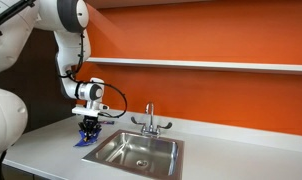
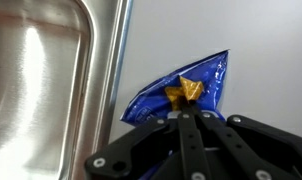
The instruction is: Put the dorito bag into the sink
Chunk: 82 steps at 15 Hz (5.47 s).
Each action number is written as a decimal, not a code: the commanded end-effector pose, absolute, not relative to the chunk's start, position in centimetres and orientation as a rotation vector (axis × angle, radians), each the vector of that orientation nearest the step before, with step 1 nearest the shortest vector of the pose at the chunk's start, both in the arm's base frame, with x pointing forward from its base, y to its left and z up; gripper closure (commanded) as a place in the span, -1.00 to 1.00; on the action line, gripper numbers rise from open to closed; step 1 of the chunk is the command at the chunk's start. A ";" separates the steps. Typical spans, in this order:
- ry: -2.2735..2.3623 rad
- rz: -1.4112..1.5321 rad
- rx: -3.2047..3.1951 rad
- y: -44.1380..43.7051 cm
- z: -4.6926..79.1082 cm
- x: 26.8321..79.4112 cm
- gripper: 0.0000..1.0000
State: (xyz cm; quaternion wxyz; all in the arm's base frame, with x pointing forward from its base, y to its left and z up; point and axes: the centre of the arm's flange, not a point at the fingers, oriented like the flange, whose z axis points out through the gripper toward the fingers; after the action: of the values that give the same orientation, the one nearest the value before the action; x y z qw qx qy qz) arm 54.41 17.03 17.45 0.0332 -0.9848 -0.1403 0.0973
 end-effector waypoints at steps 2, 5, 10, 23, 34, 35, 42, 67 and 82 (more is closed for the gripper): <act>-0.440 0.291 -3.032 16.6 18.9 55.5 1.00; -0.447 0.255 -3.036 16.9 20.9 55.7 1.00; -0.442 0.198 -3.043 16.7 23.7 55.7 1.00; -0.131 0.115 -3.116 5.1 26.4 56.0 1.00; 0.246 0.104 -3.128 -8.2 26.6 52.9 1.00; 0.268 0.104 -3.126 -9.0 26.3 52.8 1.00; 0.329 0.140 -3.115 -11.5 22.4 52.2 1.00; 0.272 0.254 -3.124 -10.6 7.9 54.6 1.00; 0.267 0.284 -3.120 -10.6 6.2 54.5 1.00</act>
State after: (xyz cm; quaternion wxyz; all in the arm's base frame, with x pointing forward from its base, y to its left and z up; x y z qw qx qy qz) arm 54.11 -10.28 6.51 -0.0105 -0.9917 0.0876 0.0935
